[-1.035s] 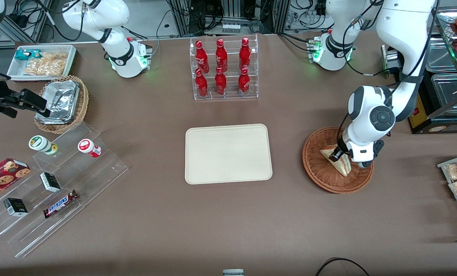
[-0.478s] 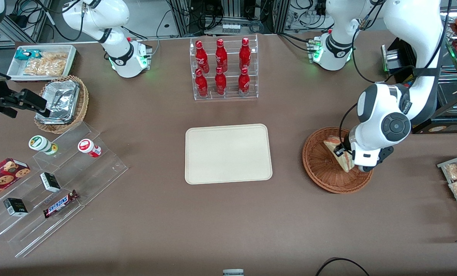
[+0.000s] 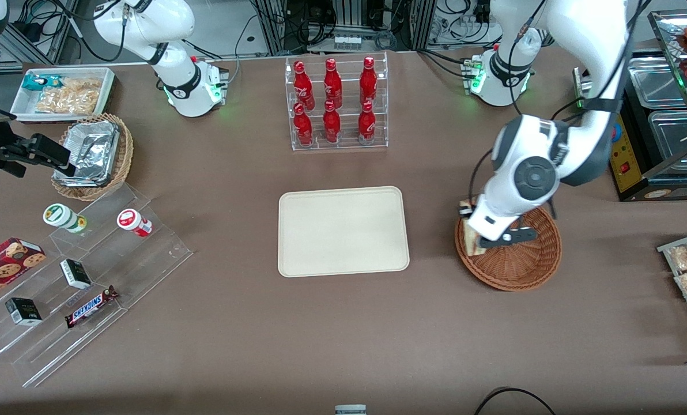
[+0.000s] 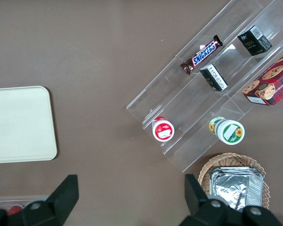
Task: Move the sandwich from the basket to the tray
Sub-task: 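Lift the sandwich and carry it over the cream tray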
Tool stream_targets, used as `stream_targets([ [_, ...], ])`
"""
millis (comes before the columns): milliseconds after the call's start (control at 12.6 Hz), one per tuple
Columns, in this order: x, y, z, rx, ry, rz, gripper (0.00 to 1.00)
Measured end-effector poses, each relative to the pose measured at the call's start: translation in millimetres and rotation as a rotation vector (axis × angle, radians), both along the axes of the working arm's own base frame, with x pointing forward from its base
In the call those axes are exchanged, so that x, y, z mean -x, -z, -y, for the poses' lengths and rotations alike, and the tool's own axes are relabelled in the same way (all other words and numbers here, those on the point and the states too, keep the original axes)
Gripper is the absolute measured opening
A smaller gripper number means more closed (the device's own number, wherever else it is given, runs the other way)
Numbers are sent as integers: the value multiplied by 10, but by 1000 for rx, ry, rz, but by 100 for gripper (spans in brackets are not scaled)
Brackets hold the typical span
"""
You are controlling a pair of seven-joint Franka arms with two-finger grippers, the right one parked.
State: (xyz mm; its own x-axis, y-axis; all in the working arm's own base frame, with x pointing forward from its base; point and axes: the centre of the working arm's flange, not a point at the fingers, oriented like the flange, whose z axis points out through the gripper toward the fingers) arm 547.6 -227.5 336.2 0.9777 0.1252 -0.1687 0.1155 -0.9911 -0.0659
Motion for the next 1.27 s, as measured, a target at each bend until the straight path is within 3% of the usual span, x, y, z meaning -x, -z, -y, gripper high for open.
stream_targets([
  [159,67,-15,501,1,20,17,15],
  [717,259,311,1831,-5,12,34,15],
  [1274,556,569,2732,-2,-4,52,15],
])
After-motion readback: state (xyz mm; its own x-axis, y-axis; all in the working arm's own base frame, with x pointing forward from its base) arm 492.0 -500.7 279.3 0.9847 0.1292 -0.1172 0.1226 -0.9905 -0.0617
